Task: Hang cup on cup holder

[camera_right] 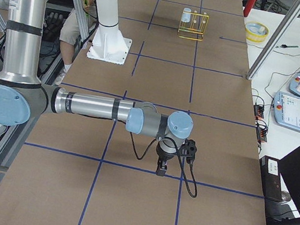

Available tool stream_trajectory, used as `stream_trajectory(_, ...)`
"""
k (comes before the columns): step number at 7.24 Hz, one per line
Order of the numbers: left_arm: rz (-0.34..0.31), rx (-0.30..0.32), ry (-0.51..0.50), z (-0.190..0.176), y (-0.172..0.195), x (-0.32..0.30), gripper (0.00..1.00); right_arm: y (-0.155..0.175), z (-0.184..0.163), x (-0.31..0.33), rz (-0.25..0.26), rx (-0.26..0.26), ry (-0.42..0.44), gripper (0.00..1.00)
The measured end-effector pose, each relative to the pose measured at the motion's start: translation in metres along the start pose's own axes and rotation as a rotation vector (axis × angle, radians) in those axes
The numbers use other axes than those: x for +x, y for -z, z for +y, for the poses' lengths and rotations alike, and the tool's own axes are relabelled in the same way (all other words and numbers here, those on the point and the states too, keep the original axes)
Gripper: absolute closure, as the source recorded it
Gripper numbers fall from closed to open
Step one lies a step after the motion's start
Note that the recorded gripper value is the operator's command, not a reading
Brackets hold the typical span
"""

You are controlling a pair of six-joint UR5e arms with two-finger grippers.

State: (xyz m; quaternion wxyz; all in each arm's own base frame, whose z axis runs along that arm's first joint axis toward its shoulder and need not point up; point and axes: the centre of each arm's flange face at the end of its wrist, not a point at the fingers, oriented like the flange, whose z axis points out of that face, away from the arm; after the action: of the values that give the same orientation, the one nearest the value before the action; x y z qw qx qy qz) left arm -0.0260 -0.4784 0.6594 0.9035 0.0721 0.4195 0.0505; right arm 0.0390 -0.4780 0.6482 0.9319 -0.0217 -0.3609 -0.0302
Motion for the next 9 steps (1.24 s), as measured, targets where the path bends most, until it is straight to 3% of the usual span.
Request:
stream_trajectory(3,-0.003,-0.012,-0.004,0.048,0.009,0.002,0.0,0.0,0.0,0.0,0.0,0.001,0.001,0.0)
stream_trajectory(9,-0.017,0.007,-0.002,0.042,0.048,0.003,0.0,0.0,0.0,0.0,0.0,0.0,0.0,0.0)
